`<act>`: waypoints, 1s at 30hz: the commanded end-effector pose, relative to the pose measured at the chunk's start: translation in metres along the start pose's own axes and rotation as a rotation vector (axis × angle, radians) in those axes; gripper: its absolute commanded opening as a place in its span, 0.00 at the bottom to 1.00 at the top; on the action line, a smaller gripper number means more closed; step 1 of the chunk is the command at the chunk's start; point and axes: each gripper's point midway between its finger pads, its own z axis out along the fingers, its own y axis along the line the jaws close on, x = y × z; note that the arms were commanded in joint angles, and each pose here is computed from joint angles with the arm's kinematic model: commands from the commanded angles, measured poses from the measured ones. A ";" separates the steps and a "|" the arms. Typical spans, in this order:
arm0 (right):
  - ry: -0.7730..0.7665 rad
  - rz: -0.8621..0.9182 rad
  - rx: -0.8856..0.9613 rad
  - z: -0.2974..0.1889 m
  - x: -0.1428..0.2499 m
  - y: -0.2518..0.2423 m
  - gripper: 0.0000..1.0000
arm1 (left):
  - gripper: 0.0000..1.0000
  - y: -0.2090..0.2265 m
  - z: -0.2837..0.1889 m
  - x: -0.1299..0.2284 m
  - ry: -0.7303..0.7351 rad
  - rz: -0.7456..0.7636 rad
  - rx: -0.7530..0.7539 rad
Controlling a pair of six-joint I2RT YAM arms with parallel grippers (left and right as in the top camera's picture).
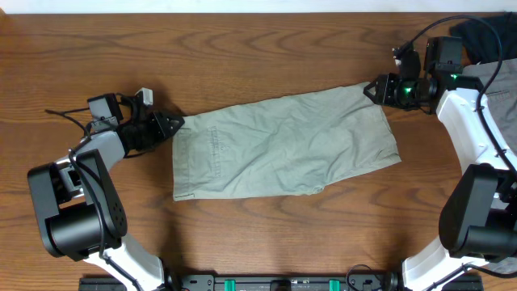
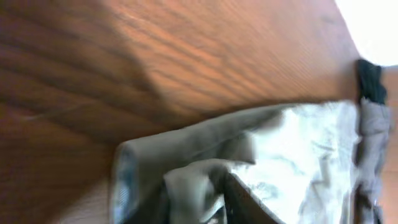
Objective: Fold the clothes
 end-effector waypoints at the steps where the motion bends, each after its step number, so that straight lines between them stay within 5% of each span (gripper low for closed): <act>1: 0.002 0.003 -0.017 0.001 0.000 0.004 0.43 | 0.18 -0.026 0.001 0.002 0.023 0.028 0.152; 12: 0.001 0.002 -0.016 0.001 -0.001 0.004 0.43 | 0.06 -0.041 -0.002 0.004 0.034 0.037 0.241; 15: 0.000 0.002 -0.016 0.001 -0.001 0.004 0.44 | 0.17 -0.041 -0.001 0.004 0.035 0.042 0.239; 22: -0.002 0.001 -0.017 0.001 -0.001 0.004 0.43 | 0.17 -0.034 0.015 0.018 0.075 0.088 0.130; 30: -0.003 0.019 -0.017 0.001 -0.002 0.004 0.43 | 0.38 -0.022 0.039 0.044 0.158 0.146 -0.065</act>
